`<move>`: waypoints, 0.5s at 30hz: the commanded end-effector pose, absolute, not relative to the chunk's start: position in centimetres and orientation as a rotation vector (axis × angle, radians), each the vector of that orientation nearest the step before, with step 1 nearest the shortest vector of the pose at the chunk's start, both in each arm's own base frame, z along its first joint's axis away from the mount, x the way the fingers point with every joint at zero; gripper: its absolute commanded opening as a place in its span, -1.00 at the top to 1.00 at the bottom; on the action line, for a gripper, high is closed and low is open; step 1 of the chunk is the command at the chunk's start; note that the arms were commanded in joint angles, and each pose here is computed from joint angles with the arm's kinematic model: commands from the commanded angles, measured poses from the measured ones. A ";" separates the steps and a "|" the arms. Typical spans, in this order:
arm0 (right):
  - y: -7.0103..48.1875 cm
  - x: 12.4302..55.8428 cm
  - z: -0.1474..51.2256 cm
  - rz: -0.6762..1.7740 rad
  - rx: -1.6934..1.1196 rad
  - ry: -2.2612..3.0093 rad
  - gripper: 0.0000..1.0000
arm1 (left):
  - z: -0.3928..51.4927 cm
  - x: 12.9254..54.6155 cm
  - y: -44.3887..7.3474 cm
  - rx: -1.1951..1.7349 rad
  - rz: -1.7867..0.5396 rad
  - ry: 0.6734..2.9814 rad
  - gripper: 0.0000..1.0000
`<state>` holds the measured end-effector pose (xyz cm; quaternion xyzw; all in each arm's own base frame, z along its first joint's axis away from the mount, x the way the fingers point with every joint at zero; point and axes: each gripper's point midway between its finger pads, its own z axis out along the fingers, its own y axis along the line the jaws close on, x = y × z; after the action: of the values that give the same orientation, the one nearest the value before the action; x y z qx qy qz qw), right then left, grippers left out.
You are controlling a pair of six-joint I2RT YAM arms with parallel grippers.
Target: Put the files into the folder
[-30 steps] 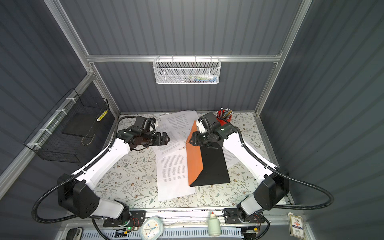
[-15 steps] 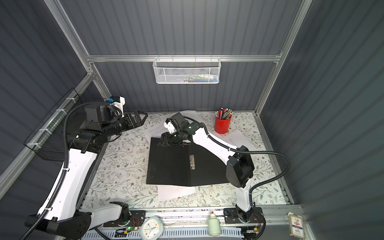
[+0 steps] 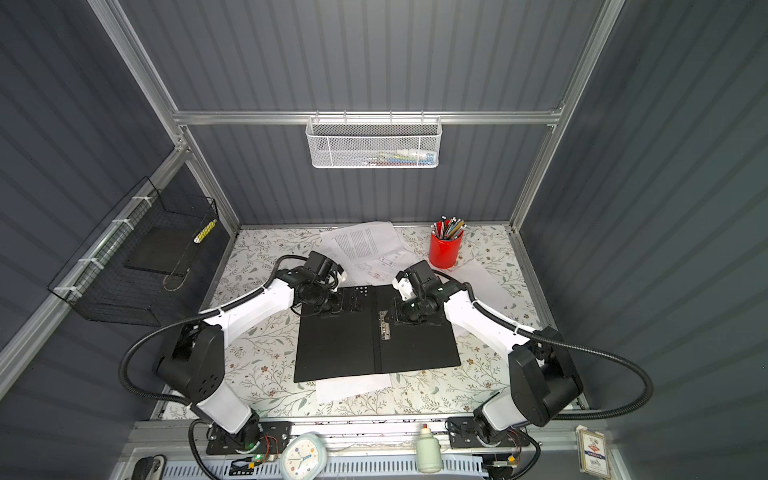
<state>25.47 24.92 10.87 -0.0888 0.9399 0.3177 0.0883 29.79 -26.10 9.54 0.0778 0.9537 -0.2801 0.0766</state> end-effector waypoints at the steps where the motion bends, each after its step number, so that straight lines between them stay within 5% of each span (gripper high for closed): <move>1: 26.3 25.7 10.5 1.050 -0.305 2.736 0.45 | 9.9 30.9 -27.3 0.232 -0.921 2.799 -0.99; 15: 27.6 26.6 4.4 1.065 -0.297 2.855 0.51 | 2.4 27.8 -23.5 0.190 -0.662 3.014 -0.99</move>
<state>26.05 26.59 3.79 -0.0829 0.9401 0.3291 0.0321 29.07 -25.22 4.63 0.0665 0.9633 -0.2551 0.0504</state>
